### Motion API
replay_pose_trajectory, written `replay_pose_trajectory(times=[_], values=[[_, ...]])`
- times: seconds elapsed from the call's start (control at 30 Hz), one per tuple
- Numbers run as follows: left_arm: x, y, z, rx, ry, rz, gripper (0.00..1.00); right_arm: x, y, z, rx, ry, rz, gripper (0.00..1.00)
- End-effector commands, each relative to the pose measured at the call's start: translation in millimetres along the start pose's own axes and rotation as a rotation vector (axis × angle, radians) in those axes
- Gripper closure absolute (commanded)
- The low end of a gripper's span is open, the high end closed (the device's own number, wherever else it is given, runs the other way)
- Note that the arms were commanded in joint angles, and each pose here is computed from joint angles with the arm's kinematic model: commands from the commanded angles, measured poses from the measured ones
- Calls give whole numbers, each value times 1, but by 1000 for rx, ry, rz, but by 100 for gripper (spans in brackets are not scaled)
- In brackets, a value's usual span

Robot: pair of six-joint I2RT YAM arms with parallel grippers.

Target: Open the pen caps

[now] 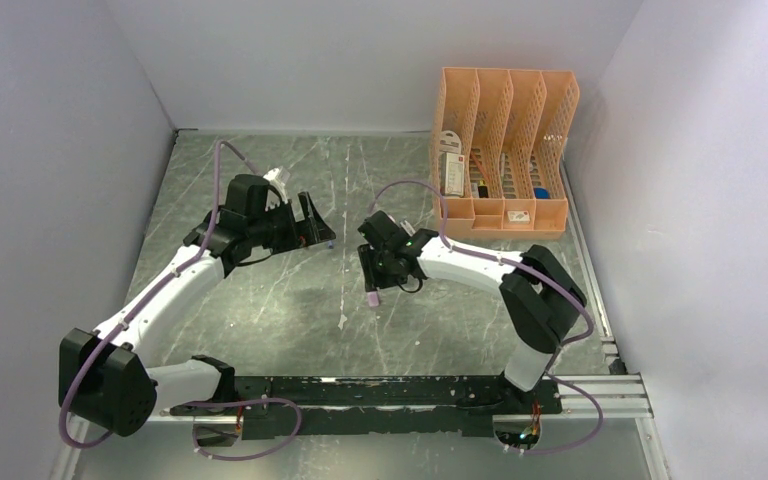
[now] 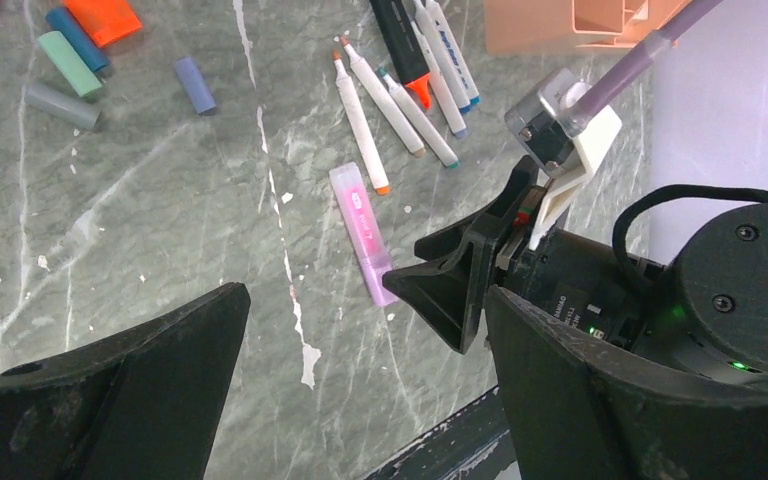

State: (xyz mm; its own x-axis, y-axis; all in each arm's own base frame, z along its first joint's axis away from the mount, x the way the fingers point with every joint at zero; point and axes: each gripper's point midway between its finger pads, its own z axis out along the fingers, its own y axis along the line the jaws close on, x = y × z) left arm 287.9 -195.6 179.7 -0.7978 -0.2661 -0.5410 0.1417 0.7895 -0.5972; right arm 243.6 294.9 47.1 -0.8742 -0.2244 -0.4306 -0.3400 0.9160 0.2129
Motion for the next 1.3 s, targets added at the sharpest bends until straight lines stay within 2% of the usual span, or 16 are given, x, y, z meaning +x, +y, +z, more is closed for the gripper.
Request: replay_pose_trajectory(times=[0.0,0.53,0.67,0.73,0.8,1.13,1.27], values=[[-3,-4,-2,30,-6,17,0,-2,5,7,-19,3,-3,55],[-2,-3,1,35,4,14,0,-18,-1,42,66,49,-46,55],[1,-3,0,36,11,14,0,-13,0,45,34,69,-32,73],[2,-3,-1,40,13,13,1,-11,2,43,2,75,-20,89],[4,-4,-3,49,16,14,3,-13,8,36,-53,66,-2,100],[2,-45,-33,249,-30,47,12,-106,41,-64,-363,-174,156,100],[7,-46,-33,264,-35,21,13,-132,44,-85,-432,-241,227,100]])
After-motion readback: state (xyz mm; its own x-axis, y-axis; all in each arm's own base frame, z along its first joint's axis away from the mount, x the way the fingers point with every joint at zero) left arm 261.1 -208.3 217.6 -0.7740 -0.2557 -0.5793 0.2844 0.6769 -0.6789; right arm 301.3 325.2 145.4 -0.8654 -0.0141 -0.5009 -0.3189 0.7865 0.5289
